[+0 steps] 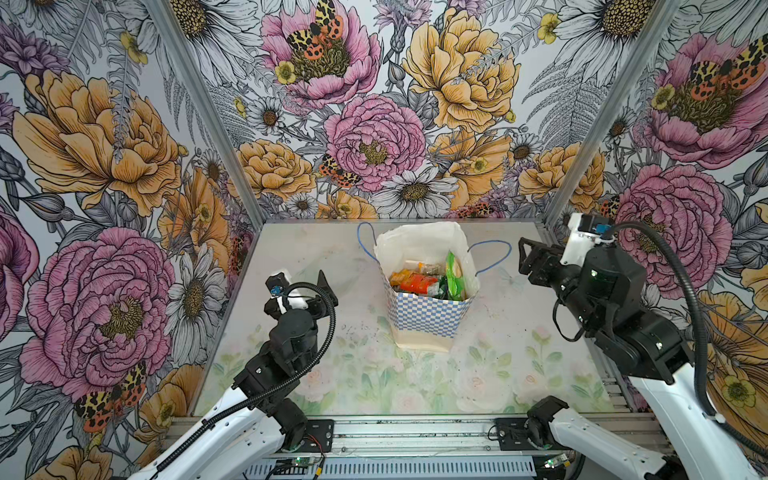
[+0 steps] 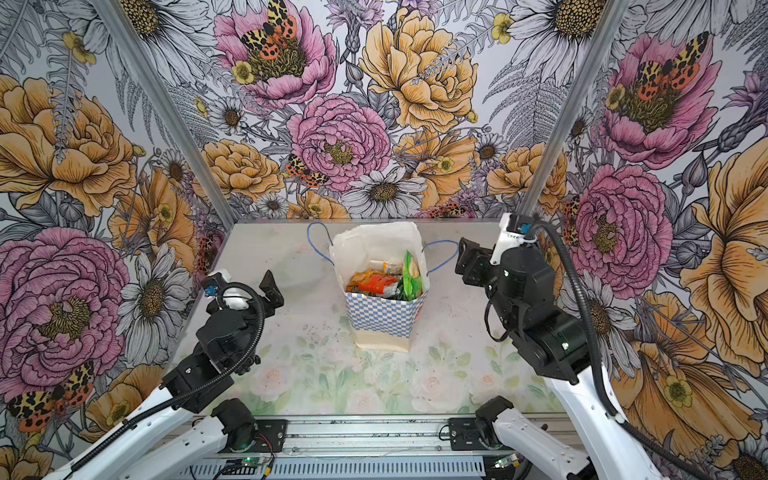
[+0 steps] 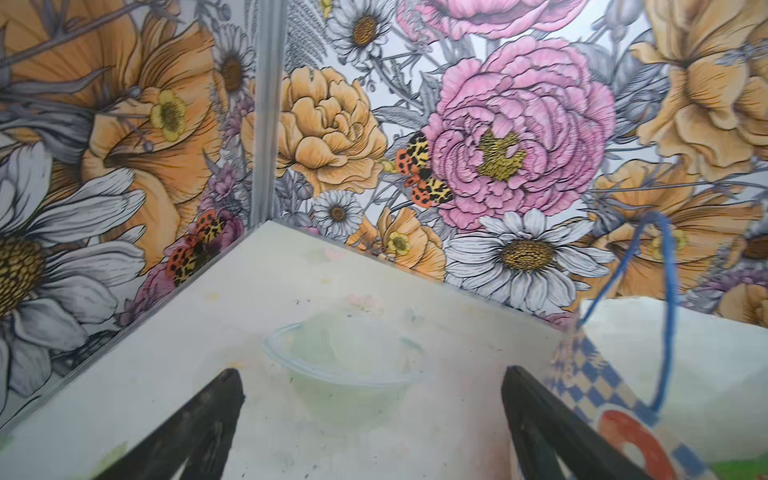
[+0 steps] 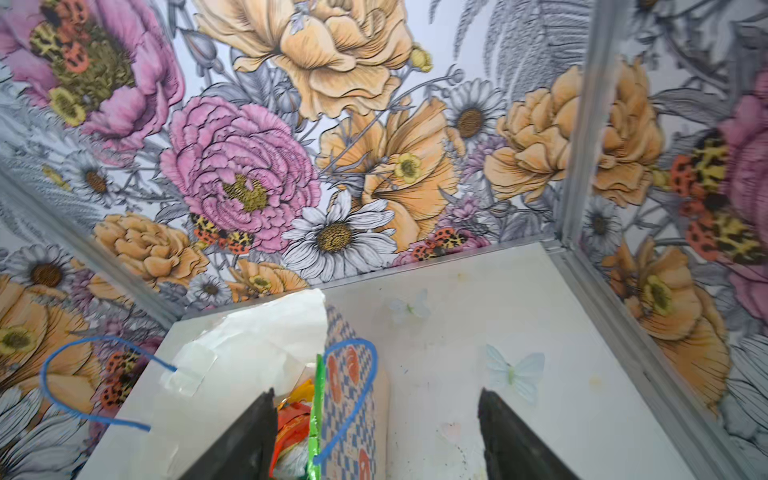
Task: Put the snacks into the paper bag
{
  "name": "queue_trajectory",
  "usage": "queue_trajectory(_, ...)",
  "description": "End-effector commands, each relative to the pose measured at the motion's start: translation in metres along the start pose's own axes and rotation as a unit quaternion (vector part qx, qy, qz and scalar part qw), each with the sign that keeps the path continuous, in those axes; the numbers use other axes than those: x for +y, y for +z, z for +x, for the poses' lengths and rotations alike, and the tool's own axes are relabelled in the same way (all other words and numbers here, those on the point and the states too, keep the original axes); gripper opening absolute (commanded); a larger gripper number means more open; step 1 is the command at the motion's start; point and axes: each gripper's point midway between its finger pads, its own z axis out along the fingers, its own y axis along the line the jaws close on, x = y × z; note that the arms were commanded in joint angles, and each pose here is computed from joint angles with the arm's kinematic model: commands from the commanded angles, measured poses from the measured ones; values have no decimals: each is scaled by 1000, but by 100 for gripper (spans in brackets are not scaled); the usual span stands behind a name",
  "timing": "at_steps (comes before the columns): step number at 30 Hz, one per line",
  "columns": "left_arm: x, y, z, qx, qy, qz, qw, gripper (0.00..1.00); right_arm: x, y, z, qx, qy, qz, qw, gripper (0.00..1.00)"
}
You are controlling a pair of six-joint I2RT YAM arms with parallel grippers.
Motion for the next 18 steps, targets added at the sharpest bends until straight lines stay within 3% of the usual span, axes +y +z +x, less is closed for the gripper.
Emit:
queue_trajectory(1, 33, 10, 7, -48, -57, -59, 995, 99, -54, -9, 3, -55, 10, 126, 990, 81)
queue_trajectory(6, 62, 44, 45, -35, -9, -99, 994, 99, -91, -7, 43, -70, -5, 188, 980, 83)
queue_trajectory(9, 67, 68, 56, -26, 50, -115, 992, 99, -102, 10, 73, -61, -24, 209, 976, 91)
queue_trajectory(15, 46, 114, 84, 46, 185, -86, 978, 99, -122, 43, 130, -47, -57, 245, 967, 99)
queue_trajectory(18, 54, 127, 106, 50, 198, -82, 976, 99, -133, 54, 149, -41, -74, 266, 960, 100)
